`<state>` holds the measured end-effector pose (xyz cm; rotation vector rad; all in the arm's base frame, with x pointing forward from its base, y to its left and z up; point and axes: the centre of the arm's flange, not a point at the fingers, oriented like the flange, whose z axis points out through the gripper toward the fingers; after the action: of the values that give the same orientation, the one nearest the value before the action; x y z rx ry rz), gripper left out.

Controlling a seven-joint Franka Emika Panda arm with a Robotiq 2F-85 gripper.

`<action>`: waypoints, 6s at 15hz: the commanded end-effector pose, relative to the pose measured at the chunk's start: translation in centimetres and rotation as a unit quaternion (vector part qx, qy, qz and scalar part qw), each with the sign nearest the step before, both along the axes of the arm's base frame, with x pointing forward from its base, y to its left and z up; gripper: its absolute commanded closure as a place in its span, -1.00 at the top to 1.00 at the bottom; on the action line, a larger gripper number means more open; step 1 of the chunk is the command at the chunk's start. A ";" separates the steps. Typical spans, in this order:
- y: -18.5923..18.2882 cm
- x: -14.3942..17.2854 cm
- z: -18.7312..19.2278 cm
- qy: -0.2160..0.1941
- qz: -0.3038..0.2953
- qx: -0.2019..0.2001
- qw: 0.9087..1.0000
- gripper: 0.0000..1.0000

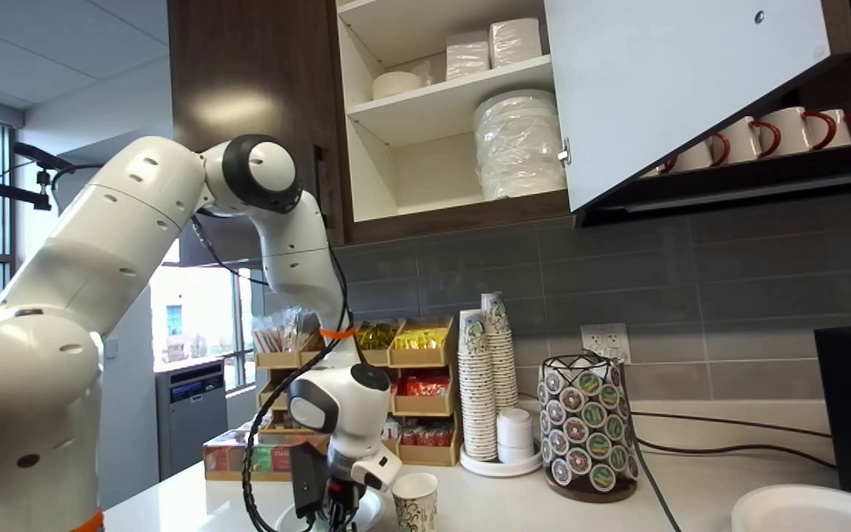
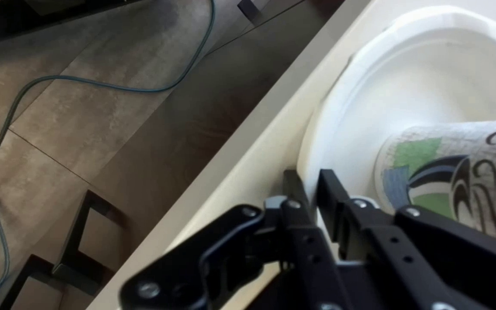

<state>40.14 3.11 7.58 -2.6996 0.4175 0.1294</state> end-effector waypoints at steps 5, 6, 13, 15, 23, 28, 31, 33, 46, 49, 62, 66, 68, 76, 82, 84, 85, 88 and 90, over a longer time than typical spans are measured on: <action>-0.4 0.2 -0.9 -0.020 -0.007 0.010 1.000 -0.95; -0.5 0.3 -0.8 -0.023 -0.007 0.014 1.000 -0.96; -0.9 0.8 -0.8 -0.055 -0.012 0.051 0.997 -0.97; -1.0 0.9 -0.8 -0.063 -0.012 0.064 0.996 -0.97; -1.4 1.0 -0.8 -0.079 -0.017 0.142 0.986 -0.98; -2.0 0.9 -0.7 -0.088 -0.022 0.181 0.979 -0.98; -2.4 0.9 -0.6 -0.094 -0.025 0.203 0.974 -0.98; -2.7 0.9 -0.6 -0.098 -0.028 0.217 0.971 -0.98; -3.8 0.4 9.1 -0.142 -0.042 0.236 0.960 -0.98; -4.1 0.0 12.3 -0.151 -0.050 0.238 0.958 -0.98; -5.8 0.3 17.6 -0.152 -0.099 0.238 0.954 -0.98; -6.6 0.7 21.7 -0.141 -0.102 0.237 0.956 -0.98; -7.3 0.7 23.7 -0.131 -0.112 0.237 0.956 -0.98; -8.4 0.9 27.5 -0.142 -0.125 0.243 0.951 -0.94; -8.9 0.7 30.2 -0.151 -0.123 0.240 0.951 -0.98; -9.4 0.7 31.8 -0.156 -0.120 0.234 0.952 -0.98; -9.6 0.6 32.6 -0.157 -0.114 0.225 0.955 -0.98; -10.4 -0.1 35.1 -0.162 -0.103 0.203 0.960 -0.98; -11.0 -0.8 36.5 -0.164 -0.093 0.205 0.960 -0.98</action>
<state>41.06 -6.89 41.46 -2.2055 0.5015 -0.2766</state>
